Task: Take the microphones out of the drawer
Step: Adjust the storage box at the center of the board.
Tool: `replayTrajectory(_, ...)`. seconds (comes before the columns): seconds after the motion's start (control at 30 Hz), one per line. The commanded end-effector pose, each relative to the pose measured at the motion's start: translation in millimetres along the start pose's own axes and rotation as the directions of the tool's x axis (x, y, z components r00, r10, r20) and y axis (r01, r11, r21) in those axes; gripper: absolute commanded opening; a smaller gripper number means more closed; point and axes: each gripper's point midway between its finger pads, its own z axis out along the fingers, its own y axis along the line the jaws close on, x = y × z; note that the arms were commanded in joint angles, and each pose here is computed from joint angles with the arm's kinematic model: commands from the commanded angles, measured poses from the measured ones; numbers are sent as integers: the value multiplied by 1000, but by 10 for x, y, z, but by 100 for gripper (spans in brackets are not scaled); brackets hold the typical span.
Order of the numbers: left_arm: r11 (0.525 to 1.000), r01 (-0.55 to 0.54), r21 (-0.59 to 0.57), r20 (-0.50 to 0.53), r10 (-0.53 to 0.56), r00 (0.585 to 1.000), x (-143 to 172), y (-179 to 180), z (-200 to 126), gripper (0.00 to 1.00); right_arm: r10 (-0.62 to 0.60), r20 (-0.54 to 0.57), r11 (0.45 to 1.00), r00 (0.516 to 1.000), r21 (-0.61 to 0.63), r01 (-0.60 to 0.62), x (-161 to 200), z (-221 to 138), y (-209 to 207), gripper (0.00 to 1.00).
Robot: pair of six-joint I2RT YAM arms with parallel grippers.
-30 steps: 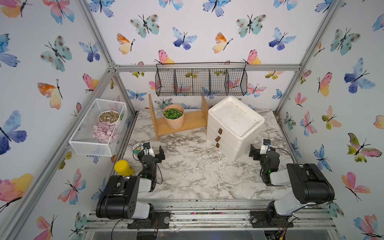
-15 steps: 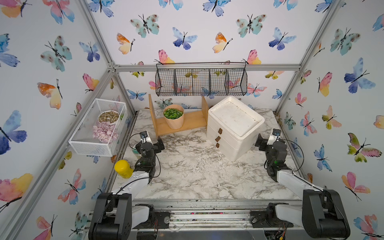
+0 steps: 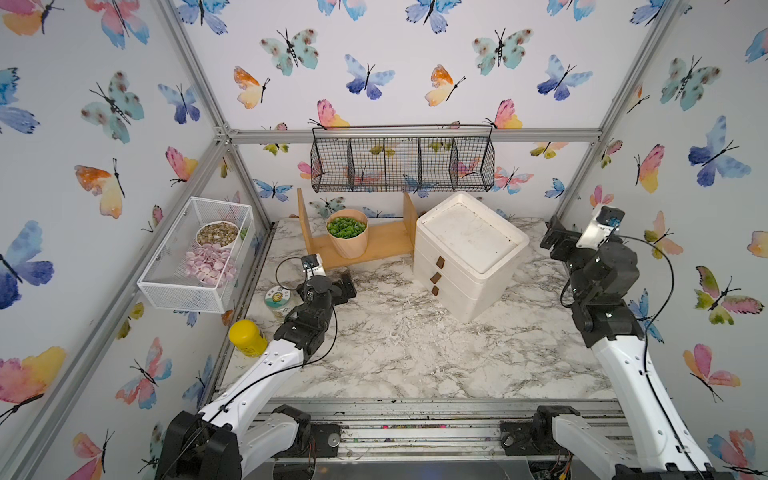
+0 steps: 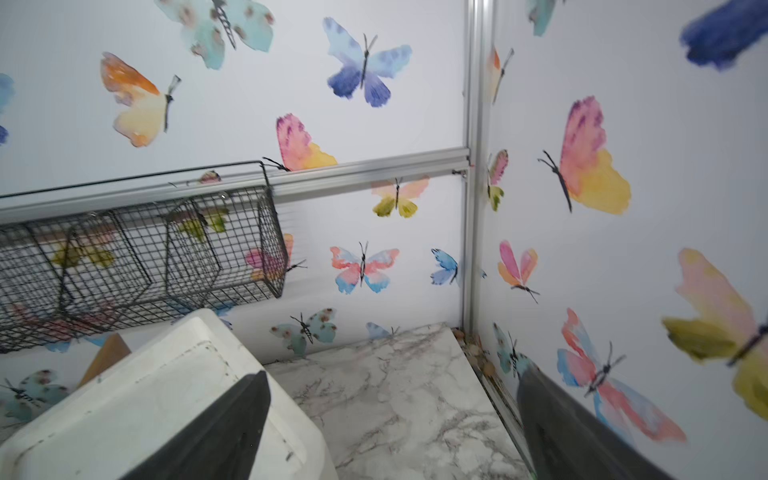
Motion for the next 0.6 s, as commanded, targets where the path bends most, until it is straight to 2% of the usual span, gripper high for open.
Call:
replayTrajectory(0.0,995,80,55,-96,-75,993,130,-181,-61,98,-65,-237,961,969,-275,-2,282,183,522,98)
replayTrajectory(0.1,989,101,104,-124,-88,988,159,-333,-110,98,-100,-310,911,946,-411,-38,309,357,808,96)
replayTrajectory(0.2,976,131,171,-178,-100,979,238,-475,-155,98,-134,-344,879,929,-474,-49,365,503,940,95)
replayTrajectory(0.27,968,153,200,-213,-110,971,320,-535,-182,98,-155,-375,862,914,-503,-61,457,585,1003,94)
replayTrajectory(0.43,955,187,228,-268,-124,956,504,-554,-273,98,-225,-498,823,837,-557,-111,839,723,1113,88)
replayTrajectory(0.57,951,174,256,-275,-101,956,549,-565,-334,98,-245,-526,820,814,-560,-114,1016,791,1114,87)
